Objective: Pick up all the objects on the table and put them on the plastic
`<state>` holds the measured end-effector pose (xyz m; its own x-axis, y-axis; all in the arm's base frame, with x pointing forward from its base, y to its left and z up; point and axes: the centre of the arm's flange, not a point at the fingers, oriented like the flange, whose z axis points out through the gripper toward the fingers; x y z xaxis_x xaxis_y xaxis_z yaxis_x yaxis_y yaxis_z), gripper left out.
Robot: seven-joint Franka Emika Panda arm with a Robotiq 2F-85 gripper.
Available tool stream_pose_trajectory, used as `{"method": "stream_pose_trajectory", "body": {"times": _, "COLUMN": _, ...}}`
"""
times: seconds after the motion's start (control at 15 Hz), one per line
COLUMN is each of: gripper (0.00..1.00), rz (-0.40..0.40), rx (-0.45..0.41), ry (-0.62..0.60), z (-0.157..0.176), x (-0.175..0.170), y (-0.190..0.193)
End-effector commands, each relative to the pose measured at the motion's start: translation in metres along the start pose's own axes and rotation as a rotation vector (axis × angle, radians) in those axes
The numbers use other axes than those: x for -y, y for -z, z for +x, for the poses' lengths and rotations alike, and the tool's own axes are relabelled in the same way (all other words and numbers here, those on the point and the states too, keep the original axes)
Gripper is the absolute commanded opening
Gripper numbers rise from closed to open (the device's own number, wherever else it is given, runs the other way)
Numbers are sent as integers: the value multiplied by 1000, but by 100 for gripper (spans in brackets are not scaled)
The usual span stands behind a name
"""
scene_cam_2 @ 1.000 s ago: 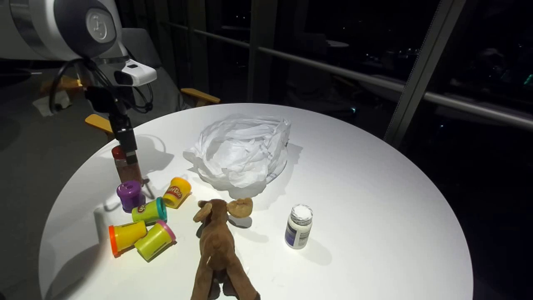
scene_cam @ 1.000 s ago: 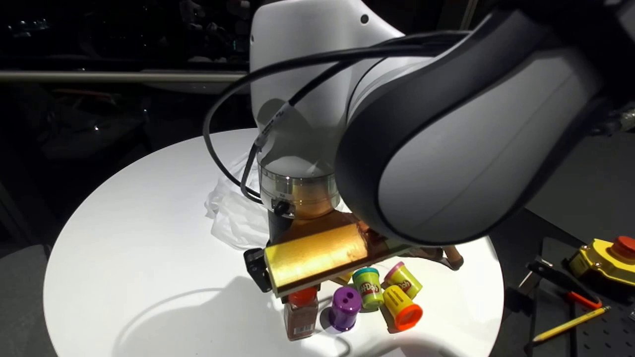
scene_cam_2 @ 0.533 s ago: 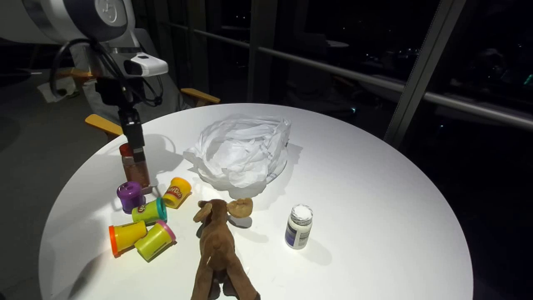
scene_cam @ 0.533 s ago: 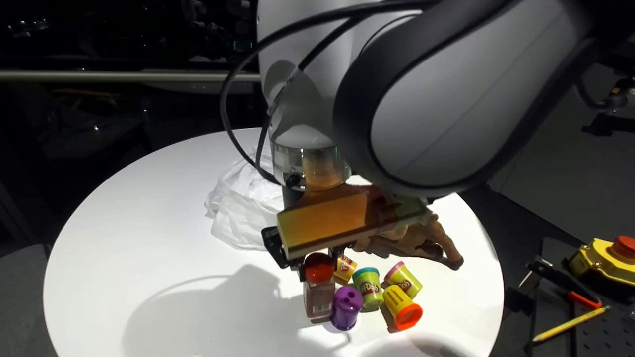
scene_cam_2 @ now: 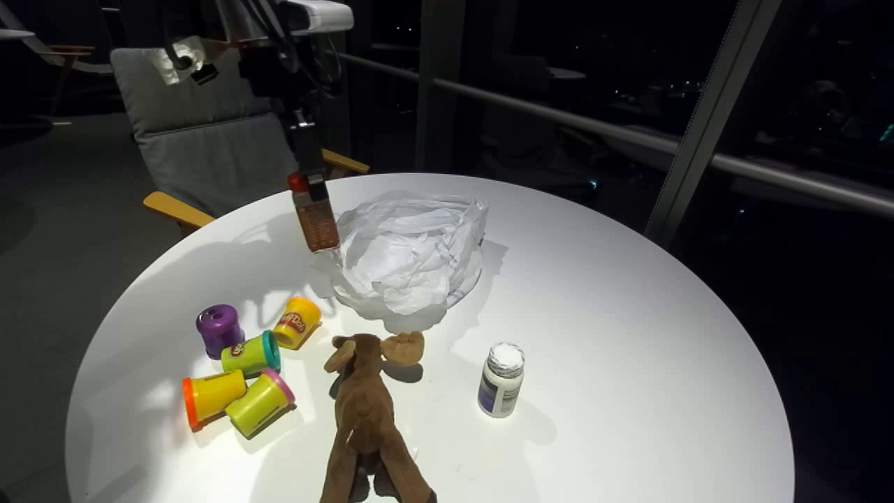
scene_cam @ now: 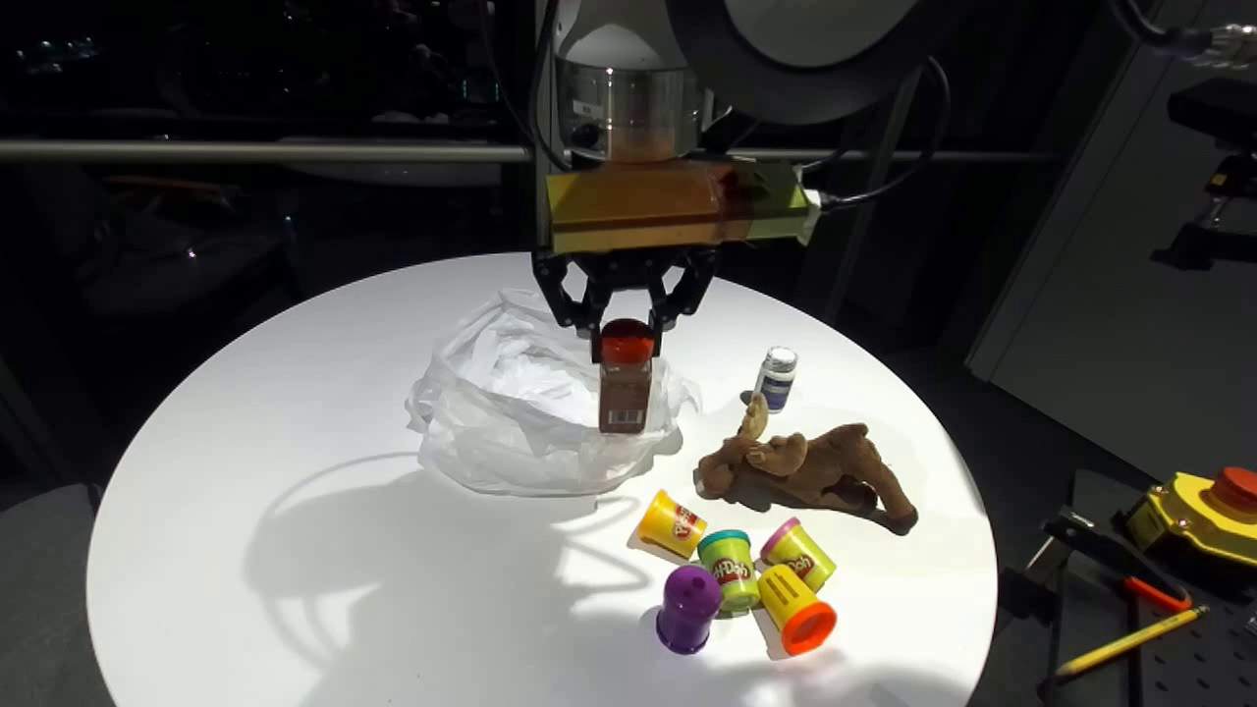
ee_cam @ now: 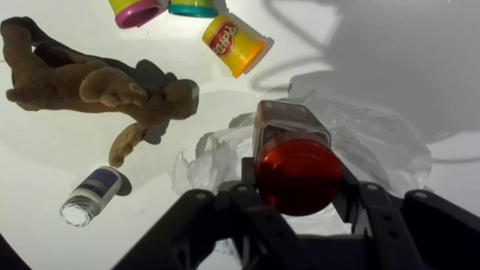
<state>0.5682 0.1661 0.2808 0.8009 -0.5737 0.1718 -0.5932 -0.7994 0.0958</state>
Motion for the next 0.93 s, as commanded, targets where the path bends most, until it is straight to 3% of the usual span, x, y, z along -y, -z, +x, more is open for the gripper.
{"method": "stream_pose_trajectory", "body": {"times": 0.0, "gripper": 24, "rz": -26, "rx": -65, "ry": -86, "z": 45, "x": -2, "y": -12}}
{"method": "stream_pose_trajectory", "body": {"times": 0.4, "gripper": 24, "rz": -40, "rx": -67, "ry": -211, "z": 96, "x": -14, "y": -54}}
{"method": "stream_pose_trajectory", "body": {"times": 0.87, "gripper": 24, "rz": -20, "rx": -70, "ry": -292, "z": 106, "x": -6, "y": -87}}
